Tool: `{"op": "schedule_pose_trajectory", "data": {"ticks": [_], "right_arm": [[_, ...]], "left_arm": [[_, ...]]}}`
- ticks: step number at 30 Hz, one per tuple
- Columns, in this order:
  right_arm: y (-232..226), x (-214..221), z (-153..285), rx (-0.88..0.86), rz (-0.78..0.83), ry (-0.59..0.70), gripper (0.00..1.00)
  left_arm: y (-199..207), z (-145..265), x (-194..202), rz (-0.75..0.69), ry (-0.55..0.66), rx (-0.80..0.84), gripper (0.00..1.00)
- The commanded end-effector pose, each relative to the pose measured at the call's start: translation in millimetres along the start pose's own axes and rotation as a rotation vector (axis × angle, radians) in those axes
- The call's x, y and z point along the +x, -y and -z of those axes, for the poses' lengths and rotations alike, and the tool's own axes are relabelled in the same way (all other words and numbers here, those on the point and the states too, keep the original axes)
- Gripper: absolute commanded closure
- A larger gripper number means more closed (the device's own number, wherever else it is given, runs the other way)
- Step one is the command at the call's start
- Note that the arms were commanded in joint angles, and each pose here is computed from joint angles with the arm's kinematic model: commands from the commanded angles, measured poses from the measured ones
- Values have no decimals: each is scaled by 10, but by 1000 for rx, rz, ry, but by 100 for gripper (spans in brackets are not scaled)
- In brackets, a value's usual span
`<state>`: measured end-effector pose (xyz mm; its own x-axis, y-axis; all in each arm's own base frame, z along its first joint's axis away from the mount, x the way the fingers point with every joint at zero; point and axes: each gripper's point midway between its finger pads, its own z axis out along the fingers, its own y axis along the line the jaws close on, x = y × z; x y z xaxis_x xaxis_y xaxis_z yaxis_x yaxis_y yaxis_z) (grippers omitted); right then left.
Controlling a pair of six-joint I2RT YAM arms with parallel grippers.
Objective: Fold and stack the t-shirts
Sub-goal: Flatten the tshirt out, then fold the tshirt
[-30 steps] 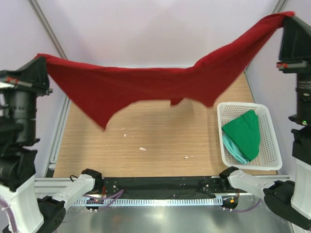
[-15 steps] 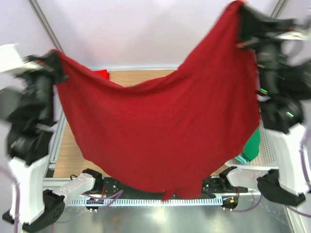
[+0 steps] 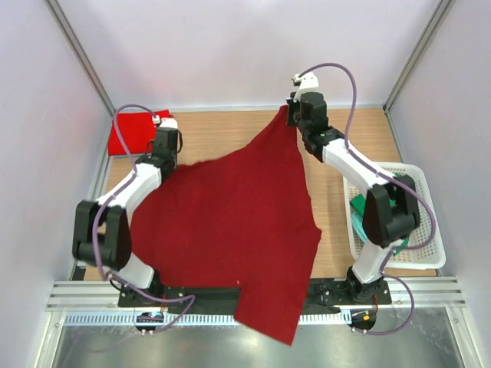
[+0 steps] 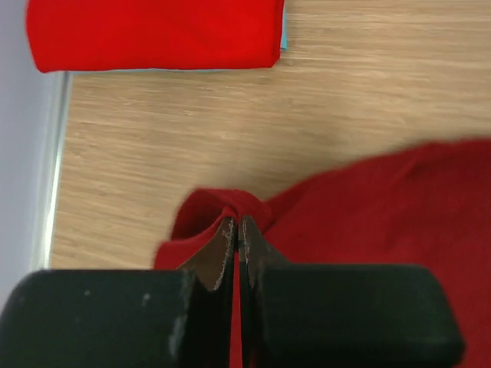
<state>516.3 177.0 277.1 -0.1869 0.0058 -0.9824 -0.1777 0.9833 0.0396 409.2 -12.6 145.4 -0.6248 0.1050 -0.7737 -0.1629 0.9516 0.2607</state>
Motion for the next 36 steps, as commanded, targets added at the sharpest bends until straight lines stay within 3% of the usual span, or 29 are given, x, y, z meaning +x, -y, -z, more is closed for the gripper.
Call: {"op": "schedule_pose_trajectory", "data": {"ticks": [1, 4, 7, 15, 22, 24, 36], "right_arm": [[62, -295, -217, 7, 1, 153, 99], [82, 13, -456, 12, 33, 86, 99], [108, 206, -610, 0, 62, 42, 99], [47, 230, -698, -50, 89, -4, 99], [69, 152, -323, -51, 28, -28, 99], [87, 92, -178, -49, 23, -32, 99], [36, 361, 559, -113, -54, -185, 99]], "left_arm": [[-88, -339, -465, 151, 135, -13, 100], [5, -744, -261, 179, 40, 14, 100], [74, -965, -206, 195, 22, 32, 100], [-7, -1176, -302, 256, 18, 27, 100], [-49, -1250, -459, 334, 7, 102, 100], [-238, -1294, -448, 383, 1, 78, 100], [-574, -1416, -370, 524, -32, 152, 100]]}}
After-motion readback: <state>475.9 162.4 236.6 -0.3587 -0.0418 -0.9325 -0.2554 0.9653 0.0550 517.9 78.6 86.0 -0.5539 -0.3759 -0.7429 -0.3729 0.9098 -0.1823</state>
